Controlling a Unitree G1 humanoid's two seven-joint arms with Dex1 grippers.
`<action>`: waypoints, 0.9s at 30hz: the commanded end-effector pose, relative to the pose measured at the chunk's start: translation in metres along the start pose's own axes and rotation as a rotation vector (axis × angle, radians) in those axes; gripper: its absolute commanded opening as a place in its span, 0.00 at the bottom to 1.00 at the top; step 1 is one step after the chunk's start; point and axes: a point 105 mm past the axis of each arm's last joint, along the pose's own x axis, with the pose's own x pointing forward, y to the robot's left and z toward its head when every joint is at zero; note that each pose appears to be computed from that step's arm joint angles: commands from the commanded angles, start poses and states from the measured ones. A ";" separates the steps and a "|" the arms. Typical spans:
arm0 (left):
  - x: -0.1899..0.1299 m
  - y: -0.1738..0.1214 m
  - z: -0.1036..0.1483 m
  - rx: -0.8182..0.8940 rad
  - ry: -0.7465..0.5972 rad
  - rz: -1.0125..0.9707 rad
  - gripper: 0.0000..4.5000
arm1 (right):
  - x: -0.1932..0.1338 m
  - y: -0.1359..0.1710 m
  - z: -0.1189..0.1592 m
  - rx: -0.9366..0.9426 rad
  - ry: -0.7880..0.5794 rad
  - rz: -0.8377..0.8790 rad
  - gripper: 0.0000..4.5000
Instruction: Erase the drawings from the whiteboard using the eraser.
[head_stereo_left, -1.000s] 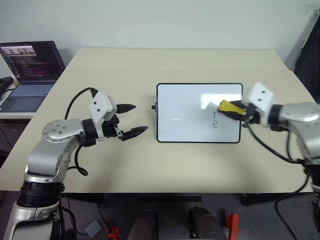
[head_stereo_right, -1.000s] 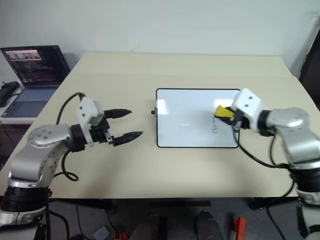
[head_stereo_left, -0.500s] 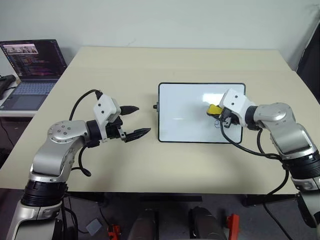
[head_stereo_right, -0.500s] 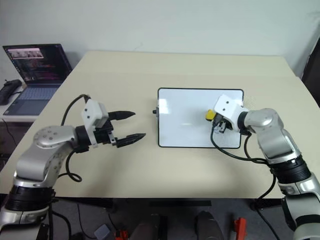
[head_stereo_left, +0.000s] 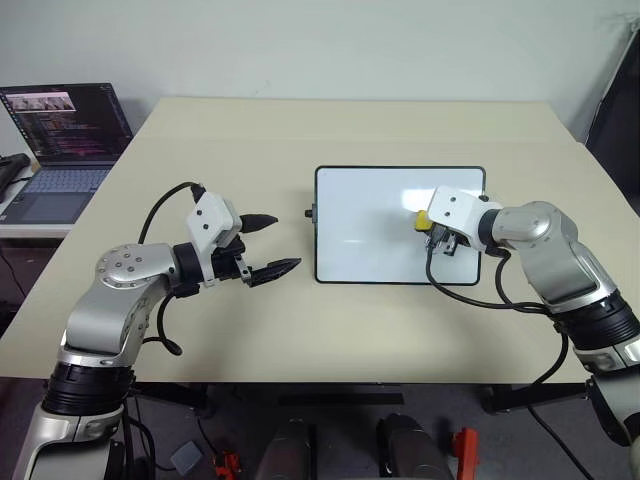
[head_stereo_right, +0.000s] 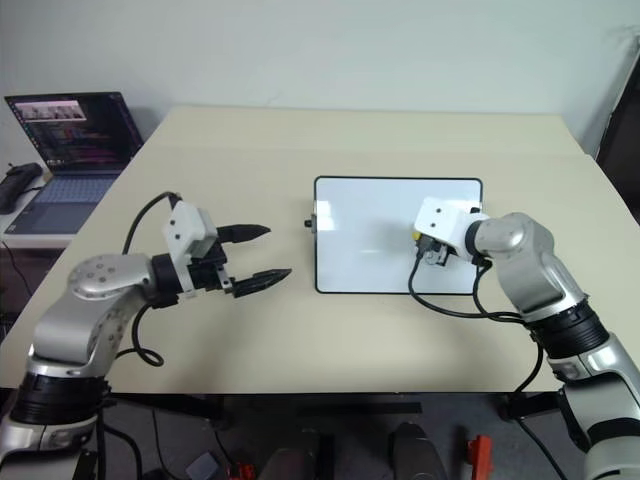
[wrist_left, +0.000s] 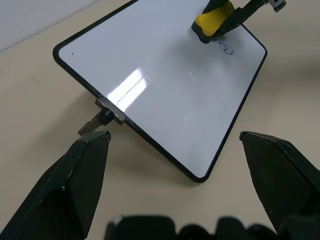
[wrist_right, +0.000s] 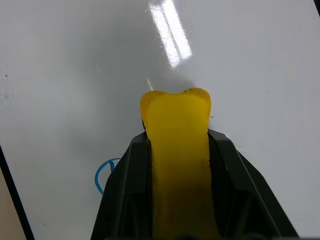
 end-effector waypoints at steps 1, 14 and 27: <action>-0.001 0.000 0.011 0.040 -0.034 0.007 1.00 | -0.005 -0.005 -0.033 0.020 0.138 -0.026 0.24; 0.003 0.001 0.011 0.039 -0.037 -0.007 1.00 | -0.026 -0.009 -0.064 0.048 0.218 -0.046 0.24; 0.005 0.001 0.010 0.047 -0.023 -0.011 1.00 | -0.030 -0.006 0.067 0.027 -0.224 0.019 0.24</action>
